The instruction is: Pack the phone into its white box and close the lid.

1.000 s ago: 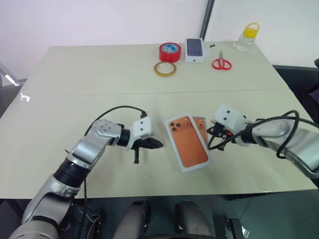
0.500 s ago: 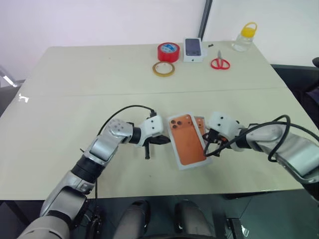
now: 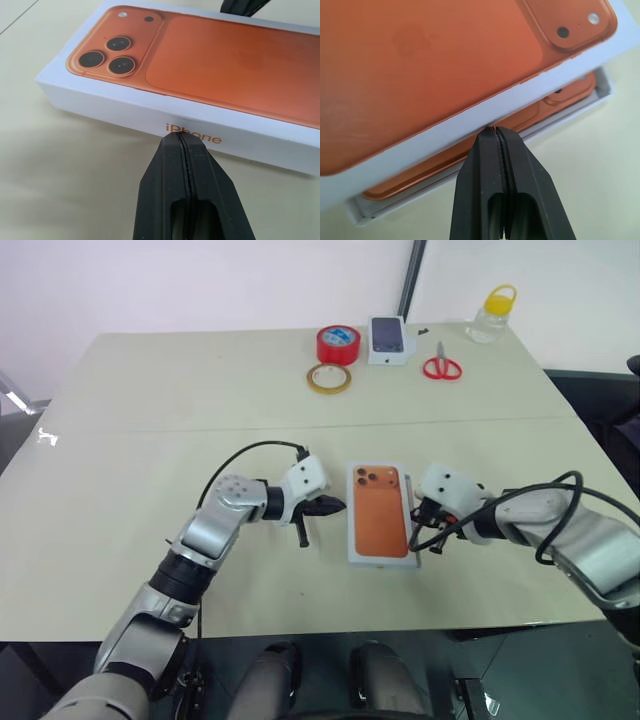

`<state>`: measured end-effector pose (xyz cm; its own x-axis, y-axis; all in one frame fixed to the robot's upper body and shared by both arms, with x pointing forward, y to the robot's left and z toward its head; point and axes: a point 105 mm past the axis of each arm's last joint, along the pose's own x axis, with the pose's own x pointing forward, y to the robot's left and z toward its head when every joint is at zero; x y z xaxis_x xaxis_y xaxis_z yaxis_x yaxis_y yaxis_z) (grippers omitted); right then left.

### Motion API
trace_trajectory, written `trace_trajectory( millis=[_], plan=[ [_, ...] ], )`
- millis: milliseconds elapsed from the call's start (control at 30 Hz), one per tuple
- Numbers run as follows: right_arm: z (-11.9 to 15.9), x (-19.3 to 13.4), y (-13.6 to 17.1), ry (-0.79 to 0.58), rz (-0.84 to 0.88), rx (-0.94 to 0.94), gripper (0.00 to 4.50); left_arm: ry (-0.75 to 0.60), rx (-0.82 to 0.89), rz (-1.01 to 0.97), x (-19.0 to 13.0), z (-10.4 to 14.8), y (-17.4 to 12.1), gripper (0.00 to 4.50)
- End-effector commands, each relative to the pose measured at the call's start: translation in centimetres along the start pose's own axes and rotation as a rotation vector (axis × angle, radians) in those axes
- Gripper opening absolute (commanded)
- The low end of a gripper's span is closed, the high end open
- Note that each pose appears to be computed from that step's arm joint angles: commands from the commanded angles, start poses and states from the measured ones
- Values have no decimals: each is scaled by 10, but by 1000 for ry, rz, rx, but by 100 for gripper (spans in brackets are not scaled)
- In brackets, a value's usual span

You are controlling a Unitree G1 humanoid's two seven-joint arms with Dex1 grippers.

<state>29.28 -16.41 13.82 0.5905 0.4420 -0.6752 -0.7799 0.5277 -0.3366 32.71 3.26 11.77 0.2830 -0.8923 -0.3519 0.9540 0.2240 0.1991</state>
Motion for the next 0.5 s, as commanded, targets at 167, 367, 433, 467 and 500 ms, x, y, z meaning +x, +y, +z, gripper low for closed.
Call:
trace_trajectory(
  millis=[167,367,433,467,500],
  plan=[
    [14,-7,-2,-56,-26,-29,3,-48,38,-6,13,18,1,0],
    [10,-9,-4,-48,-41,-20,3,-55,30,-17,19,19,-2,0],
    [9,-10,-4,-46,-41,-17,3,-55,30,-32,20,20,-4,0],
    [9,-10,-4,-45,-39,-16,3,-54,31,-37,20,19,-6,0],
    [8,-11,-3,-44,-37,-16,3,-53,33,-41,20,19,-7,0]
  ],
)
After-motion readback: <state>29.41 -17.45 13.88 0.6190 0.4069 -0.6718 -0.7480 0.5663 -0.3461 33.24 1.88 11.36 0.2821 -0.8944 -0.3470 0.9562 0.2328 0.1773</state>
